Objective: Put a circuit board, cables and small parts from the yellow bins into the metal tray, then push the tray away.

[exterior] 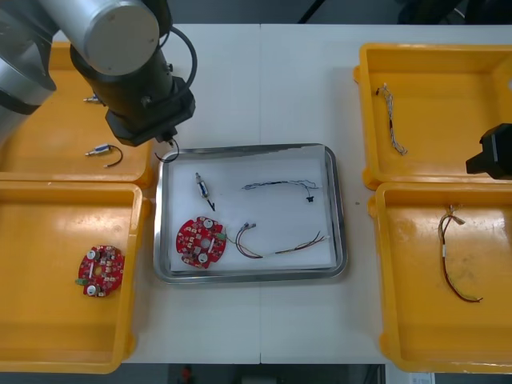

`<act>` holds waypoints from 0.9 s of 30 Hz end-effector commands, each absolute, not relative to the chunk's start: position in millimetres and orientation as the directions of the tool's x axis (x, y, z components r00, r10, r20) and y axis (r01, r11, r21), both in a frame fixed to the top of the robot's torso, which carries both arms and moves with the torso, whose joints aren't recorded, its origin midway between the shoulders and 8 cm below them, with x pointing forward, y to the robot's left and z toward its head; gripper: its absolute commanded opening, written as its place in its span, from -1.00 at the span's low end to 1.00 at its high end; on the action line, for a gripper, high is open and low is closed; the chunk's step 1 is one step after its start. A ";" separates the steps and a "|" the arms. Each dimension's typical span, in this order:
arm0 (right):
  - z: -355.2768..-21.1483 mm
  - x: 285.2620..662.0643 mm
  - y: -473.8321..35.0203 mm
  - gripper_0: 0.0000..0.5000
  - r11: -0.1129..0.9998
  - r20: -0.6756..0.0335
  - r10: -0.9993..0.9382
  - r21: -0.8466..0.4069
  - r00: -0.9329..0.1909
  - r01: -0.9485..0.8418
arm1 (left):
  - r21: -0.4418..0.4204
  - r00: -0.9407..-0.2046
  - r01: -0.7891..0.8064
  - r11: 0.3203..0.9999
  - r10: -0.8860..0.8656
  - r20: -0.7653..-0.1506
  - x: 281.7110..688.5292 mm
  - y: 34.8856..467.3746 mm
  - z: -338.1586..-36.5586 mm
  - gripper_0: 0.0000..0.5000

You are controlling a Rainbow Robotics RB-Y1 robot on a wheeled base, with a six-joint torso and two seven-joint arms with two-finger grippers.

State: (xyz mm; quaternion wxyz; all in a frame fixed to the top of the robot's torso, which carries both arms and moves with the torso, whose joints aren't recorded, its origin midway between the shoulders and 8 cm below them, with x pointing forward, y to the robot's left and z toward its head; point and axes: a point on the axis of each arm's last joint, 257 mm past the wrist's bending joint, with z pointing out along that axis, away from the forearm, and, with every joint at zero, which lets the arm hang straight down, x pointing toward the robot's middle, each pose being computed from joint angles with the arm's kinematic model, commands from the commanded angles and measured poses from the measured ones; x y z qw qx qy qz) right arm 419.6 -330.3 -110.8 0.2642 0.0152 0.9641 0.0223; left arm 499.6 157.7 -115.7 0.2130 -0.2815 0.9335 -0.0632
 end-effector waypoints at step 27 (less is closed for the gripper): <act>-140.5 380.1 -394.4 1.00 0.981 -0.445 0.180 0.016 -0.877 0.193 | -0.163 -0.782 -0.361 0.918 -0.393 -0.485 506.9 70.4 -240.3 -1.00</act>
